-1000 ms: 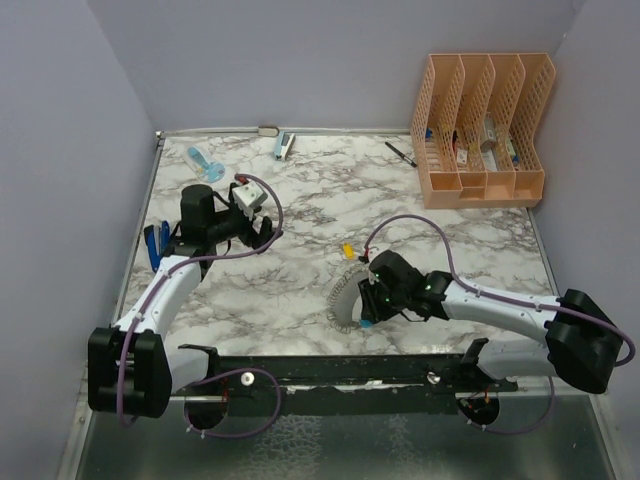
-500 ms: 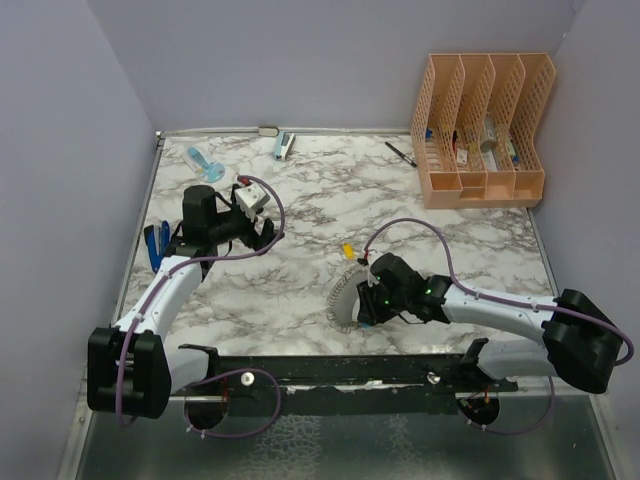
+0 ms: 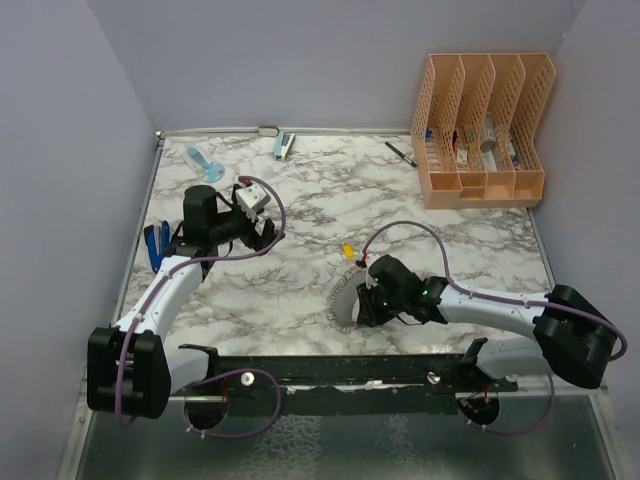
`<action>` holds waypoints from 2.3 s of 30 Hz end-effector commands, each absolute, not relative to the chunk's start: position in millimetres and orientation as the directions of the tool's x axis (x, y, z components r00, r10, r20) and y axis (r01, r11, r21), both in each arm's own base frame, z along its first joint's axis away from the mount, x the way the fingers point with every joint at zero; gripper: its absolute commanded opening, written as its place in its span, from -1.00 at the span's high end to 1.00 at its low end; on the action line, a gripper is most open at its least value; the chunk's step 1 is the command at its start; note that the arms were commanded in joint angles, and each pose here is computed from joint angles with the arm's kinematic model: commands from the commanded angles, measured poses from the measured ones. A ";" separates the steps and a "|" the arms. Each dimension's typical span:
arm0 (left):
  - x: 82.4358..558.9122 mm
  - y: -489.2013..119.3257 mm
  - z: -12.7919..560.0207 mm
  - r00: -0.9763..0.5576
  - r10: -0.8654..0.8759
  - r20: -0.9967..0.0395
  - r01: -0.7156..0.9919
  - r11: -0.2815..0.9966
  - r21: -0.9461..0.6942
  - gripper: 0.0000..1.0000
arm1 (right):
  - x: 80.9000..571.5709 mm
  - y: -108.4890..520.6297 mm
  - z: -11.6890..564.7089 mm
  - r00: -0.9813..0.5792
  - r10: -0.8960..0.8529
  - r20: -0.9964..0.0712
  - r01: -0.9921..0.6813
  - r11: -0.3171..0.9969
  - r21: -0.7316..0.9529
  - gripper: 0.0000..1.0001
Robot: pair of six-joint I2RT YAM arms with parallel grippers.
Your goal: Put the keys on the keyring
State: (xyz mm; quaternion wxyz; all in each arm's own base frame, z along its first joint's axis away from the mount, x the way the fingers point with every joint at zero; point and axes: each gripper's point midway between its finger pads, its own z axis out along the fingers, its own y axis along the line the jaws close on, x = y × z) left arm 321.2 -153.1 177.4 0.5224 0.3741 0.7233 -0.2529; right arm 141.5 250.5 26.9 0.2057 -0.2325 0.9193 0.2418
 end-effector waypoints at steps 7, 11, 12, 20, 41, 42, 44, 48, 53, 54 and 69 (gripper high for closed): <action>319.7 -156.5 189.2 -0.130 0.280 -0.951 0.819 0.571 0.056 -0.74 | 136.0 260.0 28.5 -0.808 -0.311 -0.501 -0.536 0.742 0.403 0.67; 319.9 -156.8 187.9 -0.131 0.281 -0.951 0.820 0.570 0.056 -0.74 | 134.7 261.5 26.5 -0.810 -0.315 -0.494 -0.536 0.738 0.410 0.91; 319.9 -156.8 188.4 -0.129 0.281 -0.951 0.820 0.570 0.057 -0.74 | 133.9 261.8 25.5 -0.812 -0.317 -0.490 -0.536 0.736 0.412 0.96; 319.1 -159.3 195.9 -0.125 0.281 -0.951 0.827 0.559 0.056 -0.74 | 137.7 264.9 31.8 -0.813 -0.302 -0.498 -0.529 0.740 0.415 0.98; 270.2 -227.3 213.6 -0.195 0.044 -0.980 0.960 0.212 -0.181 -0.73 | 178.8 305.9 139.9 -0.595 -0.102 -0.798 -0.677 0.598 0.429 0.98; 265.6 -230.6 215.5 -0.201 0.033 -0.979 0.963 0.188 -0.191 -0.73 | 180.2 308.4 142.9 -0.591 -0.094 -0.801 -0.679 0.594 0.431 0.98; 252.9 -238.4 215.0 -0.218 0.026 -0.976 0.969 0.127 -0.213 -0.73 | 183.0 314.7 148.9 -0.586 -0.081 -0.806 -0.684 0.582 0.440 0.98; 230.1 -251.6 198.8 -0.250 0.057 -0.967 0.968 0.045 -0.247 -0.73 | 185.9 328.9 156.7 -0.582 -0.080 -0.809 -0.701 0.555 0.449 0.97; 228.2 -259.7 168.2 -0.232 0.122 -0.965 0.972 0.060 -0.227 -0.74 | 193.9 333.0 148.5 -0.595 -0.102 -0.798 -0.679 0.595 0.430 0.98; 231.9 -259.6 166.2 -0.231 0.127 -0.965 0.972 0.078 -0.223 -0.74 | 194.0 329.8 144.5 -0.602 -0.109 -0.791 -0.669 0.610 0.425 0.98; 319.0 -196.8 182.6 -0.216 0.133 -0.967 0.860 0.495 -0.125 -0.66 | 157.7 298.7 76.3 -0.707 -0.276 -0.651 -0.598 0.725 0.342 0.57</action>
